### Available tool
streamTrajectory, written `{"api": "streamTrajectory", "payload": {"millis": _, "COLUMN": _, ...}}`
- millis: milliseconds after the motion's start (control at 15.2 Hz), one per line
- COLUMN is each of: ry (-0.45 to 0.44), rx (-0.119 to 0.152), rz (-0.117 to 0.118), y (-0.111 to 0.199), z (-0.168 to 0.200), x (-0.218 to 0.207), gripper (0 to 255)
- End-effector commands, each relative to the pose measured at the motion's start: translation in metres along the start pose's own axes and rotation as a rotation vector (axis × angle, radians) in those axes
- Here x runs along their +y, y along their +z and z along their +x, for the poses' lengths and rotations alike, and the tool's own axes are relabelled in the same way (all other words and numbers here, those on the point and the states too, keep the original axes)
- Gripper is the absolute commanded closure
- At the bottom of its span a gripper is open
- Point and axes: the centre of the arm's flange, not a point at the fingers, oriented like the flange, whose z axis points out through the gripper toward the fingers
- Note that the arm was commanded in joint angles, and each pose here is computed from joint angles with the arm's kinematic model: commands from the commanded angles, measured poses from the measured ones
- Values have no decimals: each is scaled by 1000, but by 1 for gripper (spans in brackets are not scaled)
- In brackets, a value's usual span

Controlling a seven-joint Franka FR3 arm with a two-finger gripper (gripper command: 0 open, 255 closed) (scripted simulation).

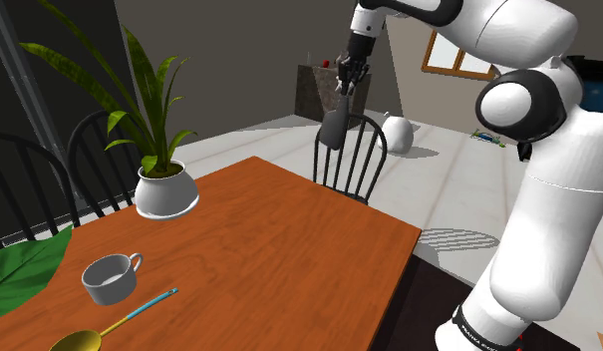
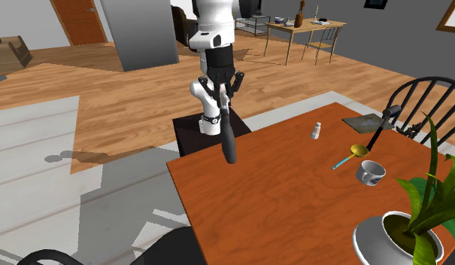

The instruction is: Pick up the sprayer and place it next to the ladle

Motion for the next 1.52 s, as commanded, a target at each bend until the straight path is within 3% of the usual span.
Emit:
{"api": "streamTrajectory", "payload": {"millis": 0, "ry": 0, "rx": 0, "rz": 0, "y": -11, "z": 1, "x": -1, "gripper": 255}}
{"api": "streamTrajectory", "payload": {"millis": 132, "ry": 0, "rx": 0, "rz": 0, "y": -19, "z": 2, "x": -1, "gripper": 255}}
{"api": "streamTrajectory", "payload": {"millis": 1452, "ry": 0, "rx": 0, "rz": 0, "y": 64, "z": -66, "x": -242, "gripper": 255}}
